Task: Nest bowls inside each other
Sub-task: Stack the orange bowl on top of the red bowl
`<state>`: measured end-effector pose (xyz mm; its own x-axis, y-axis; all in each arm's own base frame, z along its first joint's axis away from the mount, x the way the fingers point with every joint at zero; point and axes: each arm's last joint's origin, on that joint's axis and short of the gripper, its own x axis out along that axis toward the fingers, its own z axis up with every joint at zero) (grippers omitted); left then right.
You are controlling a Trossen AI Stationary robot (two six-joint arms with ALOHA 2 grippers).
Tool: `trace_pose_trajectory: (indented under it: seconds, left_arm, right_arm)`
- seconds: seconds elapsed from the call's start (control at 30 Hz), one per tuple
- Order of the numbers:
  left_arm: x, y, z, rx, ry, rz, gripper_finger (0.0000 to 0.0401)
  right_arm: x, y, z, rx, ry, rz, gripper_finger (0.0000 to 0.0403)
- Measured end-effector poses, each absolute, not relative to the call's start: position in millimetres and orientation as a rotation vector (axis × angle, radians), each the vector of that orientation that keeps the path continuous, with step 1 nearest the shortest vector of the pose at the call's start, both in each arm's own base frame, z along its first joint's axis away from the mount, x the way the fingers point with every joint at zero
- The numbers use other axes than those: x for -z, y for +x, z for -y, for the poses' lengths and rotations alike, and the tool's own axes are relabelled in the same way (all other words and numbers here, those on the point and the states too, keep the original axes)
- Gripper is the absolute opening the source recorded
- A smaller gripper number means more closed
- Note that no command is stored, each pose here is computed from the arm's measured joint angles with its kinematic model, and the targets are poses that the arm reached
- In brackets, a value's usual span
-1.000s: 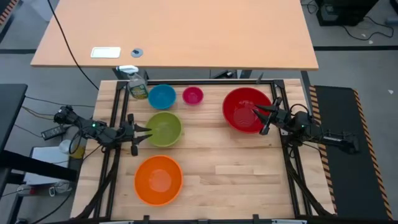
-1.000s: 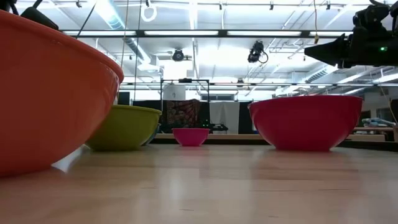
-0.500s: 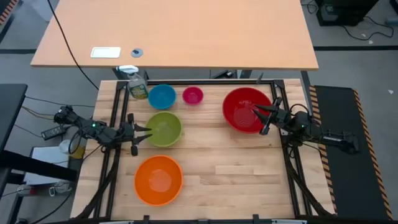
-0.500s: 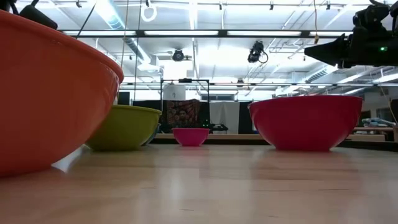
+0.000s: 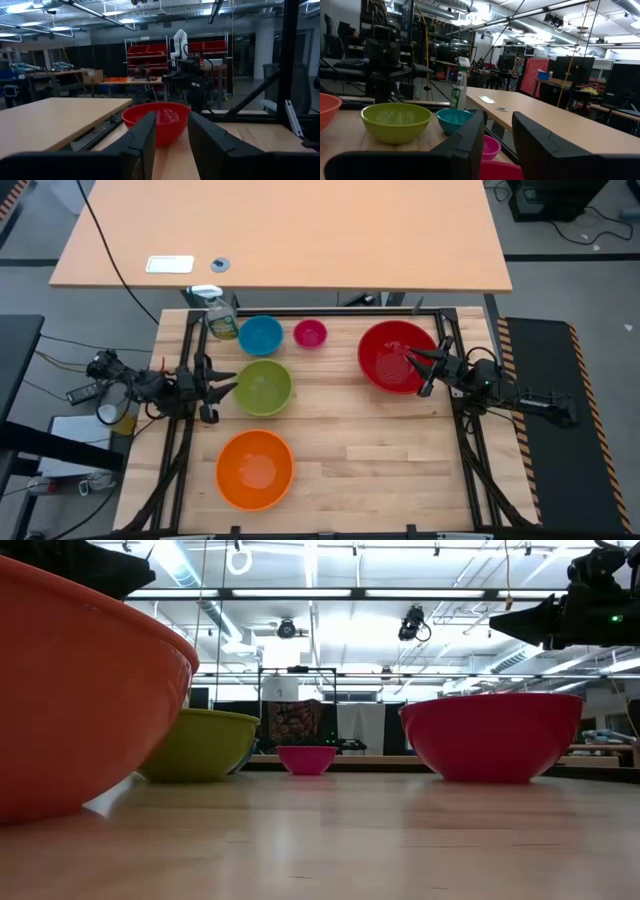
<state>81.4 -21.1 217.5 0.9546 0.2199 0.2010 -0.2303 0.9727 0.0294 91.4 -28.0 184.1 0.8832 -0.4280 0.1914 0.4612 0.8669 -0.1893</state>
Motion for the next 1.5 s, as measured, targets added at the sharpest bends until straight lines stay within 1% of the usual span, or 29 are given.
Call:
trace_pose_trajectory:
  seconds: [0.07,0.27,0.43,0.5,0.67,0.73,0.9,1.07,1.23,1.33,1.5]
  left_arm:
    - [-218,81,21,-0.225,0.016,0.209,0.0114]
    - [-223,80,19,-0.217,-0.357,0.295,0.0114]
    - [-228,79,17,-0.208,-0.539,0.371,0.0114]
    - [-232,77,16,-0.198,-0.582,0.411,0.0114]
    - [-242,72,13,-0.177,-0.653,0.52,0.0114]
    - [-246,70,12,-0.168,-0.68,0.56,0.0114]
    - [-250,67,11,-0.144,-0.759,0.61,0.0114]
    - [-250,67,11,-0.108,-0.877,0.625,0.0114]
    - [-250,67,11,-0.108,-0.877,0.625,0.0114]
    - [-250,67,11,-0.112,-0.865,0.624,0.0114]
    - [-261,63,8,-0.163,-0.791,0.624,0.0114]
  right_arm:
    - [-184,91,28,0.467,-0.234,0.145,0.0111]
    - [-184,91,28,0.467,-0.235,0.146,0.0111]
    - [-187,91,28,0.471,-0.234,0.177,0.0111]
    - [-193,89,27,0.461,-0.196,0.257,0.0111]
    - [-209,83,26,0.435,0.016,0.485,0.0111]
    - [-213,83,26,0.415,0.053,0.499,0.011]
    - [-238,92,20,0.205,0.031,0.42,0.0111]
    - [-274,122,20,0.152,0.059,0.295,0.0111]
    - [-301,179,21,0.116,0.05,0.159,0.0111]
    - [-311,216,23,0.102,0.145,0.129,0.011]
    - [-322,265,28,0.089,0.327,0.116,0.011]
